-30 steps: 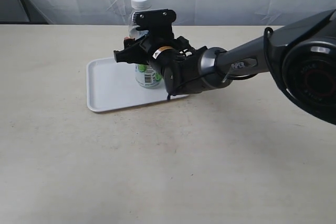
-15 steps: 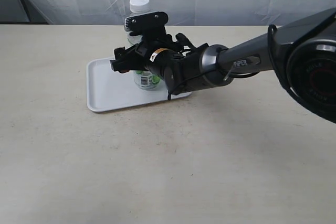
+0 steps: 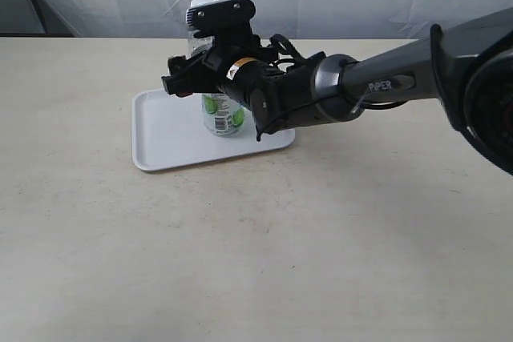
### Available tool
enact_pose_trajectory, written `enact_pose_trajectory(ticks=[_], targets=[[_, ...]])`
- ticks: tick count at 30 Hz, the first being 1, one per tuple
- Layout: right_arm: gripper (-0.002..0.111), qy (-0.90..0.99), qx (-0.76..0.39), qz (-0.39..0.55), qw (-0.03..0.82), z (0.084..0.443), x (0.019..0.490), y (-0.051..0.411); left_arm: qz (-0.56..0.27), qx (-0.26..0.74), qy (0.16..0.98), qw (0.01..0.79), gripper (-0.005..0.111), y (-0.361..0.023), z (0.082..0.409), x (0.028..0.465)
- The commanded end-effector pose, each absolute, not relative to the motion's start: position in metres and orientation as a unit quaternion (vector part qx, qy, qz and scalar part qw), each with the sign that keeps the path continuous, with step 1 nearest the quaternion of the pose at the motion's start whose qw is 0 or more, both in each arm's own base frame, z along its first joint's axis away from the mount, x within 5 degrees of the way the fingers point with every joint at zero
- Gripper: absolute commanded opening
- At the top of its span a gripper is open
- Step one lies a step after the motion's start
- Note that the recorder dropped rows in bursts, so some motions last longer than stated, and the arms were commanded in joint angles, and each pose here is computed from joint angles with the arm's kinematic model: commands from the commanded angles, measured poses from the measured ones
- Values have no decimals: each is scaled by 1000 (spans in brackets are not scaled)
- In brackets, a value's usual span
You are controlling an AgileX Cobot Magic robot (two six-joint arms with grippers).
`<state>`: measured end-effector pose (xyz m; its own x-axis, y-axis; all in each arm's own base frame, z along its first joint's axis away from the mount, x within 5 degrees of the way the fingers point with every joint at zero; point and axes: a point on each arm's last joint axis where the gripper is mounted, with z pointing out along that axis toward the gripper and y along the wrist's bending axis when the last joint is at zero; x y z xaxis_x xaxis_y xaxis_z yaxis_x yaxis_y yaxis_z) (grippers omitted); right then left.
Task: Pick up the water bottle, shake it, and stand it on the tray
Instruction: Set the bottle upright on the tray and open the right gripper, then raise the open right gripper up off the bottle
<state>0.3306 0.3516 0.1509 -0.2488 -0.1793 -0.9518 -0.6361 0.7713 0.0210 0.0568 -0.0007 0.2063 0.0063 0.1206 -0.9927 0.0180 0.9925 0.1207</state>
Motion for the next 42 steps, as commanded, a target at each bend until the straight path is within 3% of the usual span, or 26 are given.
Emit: enact_pose_trajectory(ticks=[1,13,22,42], targets=[[86,755,-266,209,562,160,332,350,34,51,701,711,0,-1,206,56],[86,751,-268,191,572,168,333,347,34,51,701,711,0,-1,206,56],[86,755,-266,190,568,186,330,344,34,51,701,711,0,-1,206,56],[86,704,-235,204,639,241,328,336,34,51,701,711,0,-1,206,56]])
